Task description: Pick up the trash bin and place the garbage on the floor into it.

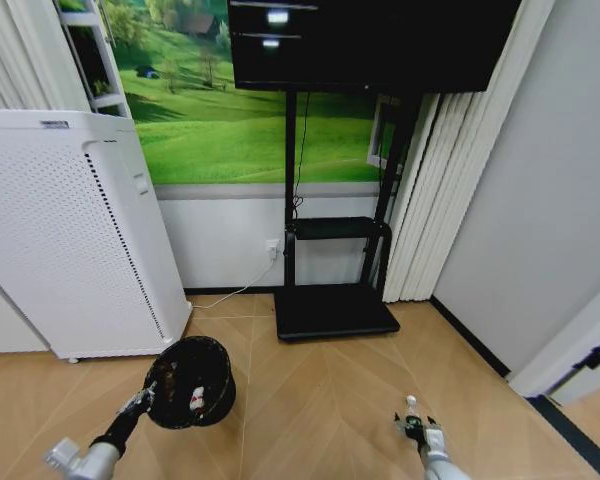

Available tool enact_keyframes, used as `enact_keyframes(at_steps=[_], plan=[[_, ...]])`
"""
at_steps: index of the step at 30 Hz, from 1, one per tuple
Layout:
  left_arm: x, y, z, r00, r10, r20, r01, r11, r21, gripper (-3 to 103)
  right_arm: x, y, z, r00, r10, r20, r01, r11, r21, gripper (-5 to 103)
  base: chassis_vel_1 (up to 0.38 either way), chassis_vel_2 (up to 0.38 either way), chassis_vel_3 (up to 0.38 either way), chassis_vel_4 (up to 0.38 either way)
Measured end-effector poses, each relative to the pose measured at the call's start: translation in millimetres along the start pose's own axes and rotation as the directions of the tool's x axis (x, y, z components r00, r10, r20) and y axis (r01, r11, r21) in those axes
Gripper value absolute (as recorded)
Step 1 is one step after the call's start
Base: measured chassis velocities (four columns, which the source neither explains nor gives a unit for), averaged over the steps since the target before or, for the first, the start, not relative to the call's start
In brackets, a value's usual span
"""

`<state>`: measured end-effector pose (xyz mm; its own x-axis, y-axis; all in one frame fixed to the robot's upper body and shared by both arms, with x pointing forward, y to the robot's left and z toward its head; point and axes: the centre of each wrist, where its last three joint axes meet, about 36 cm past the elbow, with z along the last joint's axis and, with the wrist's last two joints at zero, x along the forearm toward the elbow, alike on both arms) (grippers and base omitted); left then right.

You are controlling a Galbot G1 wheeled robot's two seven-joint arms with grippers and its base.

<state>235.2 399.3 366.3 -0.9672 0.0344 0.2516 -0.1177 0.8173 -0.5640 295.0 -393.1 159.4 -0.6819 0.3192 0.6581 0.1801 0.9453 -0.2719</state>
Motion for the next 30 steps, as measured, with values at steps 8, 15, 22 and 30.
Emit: enact_keyframes(at_steps=[8, 15, 22, 30], plan=[[1.7, -2.1, 2.9, 1.0, -0.005, 0.001, 0.005, 1.0, 0.004, 7, -19.7, -4.3, 6.6, 0.999, 0.016, -0.048, -0.015, 1.0, 0.006, 99, 0.0, 0.0, 0.0, 0.0], [3.2, -3.2, 4.6, 1.0, -0.012, 0.001, 0.012, 1.0, 0.007, 7, -23.9, -0.5, 9.8, 0.997, -0.007, -0.075, 0.008, 1.0, 0.001, 75, 0.0, 0.0, 0.0, 0.0], [1.0, -5.1, 5.8, 1.0, -0.017, 0.002, 0.017, 1.0, 0.007, 7, -23.0, -1.4, 12.3, 0.996, -0.02, -0.082, 0.02, 1.0, -0.005, 42, 0.0, 0.0, 0.0, 0.0], [-4.9, -10.0, 8.3, 1.0, -0.01, -0.001, 0.01, 1.0, 0.004, 7, -18.2, -7.3, 9.1, 0.997, -0.028, -0.072, 0.025, 0.999, -0.038, 25, 0.0, 0.0, 0.0, 0.0]])
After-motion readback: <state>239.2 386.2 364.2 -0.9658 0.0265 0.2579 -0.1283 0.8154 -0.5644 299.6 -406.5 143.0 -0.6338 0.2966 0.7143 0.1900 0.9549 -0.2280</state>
